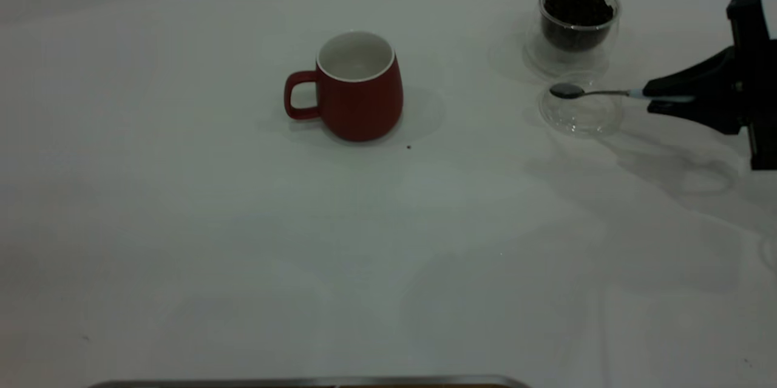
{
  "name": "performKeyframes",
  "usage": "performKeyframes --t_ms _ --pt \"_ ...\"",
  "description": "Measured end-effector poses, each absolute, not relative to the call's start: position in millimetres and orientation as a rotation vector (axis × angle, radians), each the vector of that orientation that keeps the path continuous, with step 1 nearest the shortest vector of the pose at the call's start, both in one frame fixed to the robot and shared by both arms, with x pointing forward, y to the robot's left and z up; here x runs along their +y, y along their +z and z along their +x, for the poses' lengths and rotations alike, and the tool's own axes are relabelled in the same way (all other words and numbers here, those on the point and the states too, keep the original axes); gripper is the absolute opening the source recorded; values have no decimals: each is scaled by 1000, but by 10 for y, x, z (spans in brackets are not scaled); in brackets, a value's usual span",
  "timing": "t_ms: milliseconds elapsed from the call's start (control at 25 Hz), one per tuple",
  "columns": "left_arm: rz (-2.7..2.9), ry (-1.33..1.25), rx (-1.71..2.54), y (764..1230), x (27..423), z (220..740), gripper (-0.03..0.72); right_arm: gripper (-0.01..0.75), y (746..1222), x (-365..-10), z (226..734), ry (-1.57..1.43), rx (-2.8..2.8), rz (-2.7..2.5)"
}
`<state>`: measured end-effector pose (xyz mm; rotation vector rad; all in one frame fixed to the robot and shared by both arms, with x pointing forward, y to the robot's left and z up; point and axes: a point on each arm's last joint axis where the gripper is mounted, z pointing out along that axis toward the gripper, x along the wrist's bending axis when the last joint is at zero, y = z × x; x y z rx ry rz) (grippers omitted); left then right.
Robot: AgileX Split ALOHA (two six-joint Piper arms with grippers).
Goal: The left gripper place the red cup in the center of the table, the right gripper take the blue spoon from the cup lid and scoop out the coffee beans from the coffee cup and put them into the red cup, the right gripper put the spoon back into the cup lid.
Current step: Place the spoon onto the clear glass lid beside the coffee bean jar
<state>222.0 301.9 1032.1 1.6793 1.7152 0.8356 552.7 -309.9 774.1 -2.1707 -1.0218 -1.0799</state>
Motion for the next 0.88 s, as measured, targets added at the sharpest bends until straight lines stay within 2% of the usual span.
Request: performKeyframes --t_ms 400,880 --pt "1679 836 1715 10321 3019 2220 534 104 7633 -3170 5500 -1074 -965 -2177" --pt "1677 835 1717 10321 3019 2220 534 104 7535 -3285 5706 -1086 -988 -2233"
